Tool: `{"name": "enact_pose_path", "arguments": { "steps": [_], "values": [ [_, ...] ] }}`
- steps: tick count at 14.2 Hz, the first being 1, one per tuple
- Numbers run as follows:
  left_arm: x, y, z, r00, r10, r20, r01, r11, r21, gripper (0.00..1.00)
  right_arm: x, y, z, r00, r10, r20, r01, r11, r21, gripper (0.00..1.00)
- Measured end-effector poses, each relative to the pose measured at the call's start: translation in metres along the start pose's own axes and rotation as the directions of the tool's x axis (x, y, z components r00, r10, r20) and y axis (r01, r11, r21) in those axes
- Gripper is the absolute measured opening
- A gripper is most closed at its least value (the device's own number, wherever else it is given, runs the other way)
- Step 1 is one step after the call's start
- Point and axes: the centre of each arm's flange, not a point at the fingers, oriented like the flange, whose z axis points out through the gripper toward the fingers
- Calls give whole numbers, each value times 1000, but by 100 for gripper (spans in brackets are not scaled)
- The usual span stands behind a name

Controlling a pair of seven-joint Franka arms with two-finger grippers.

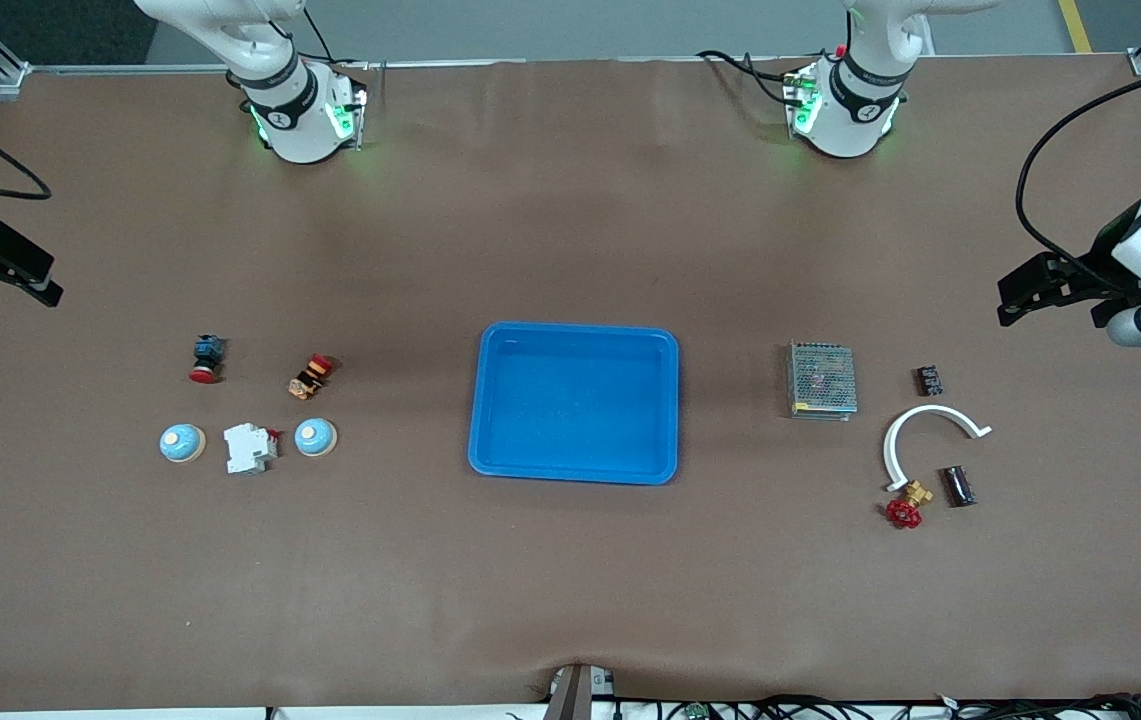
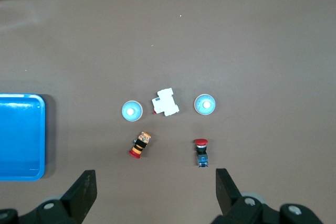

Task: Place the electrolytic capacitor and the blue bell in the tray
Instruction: 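Move the left gripper to the black capacitor beside the brass valve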

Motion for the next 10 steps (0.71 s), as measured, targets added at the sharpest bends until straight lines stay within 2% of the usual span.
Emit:
{"name": "enact_pose_path", "arguments": {
  "steps": [7, 10],
  "values": [
    [4, 0, 3, 1000, 0, -4, 0, 1000, -1, 100, -17, 1, -18, 997, 0, -72, 0, 1000, 2, 100],
    [25, -1, 25, 1000, -4, -22, 4, 1000, -7, 100, -15, -2, -18, 996, -4, -86, 4, 1000, 2, 100]
  ]
}}
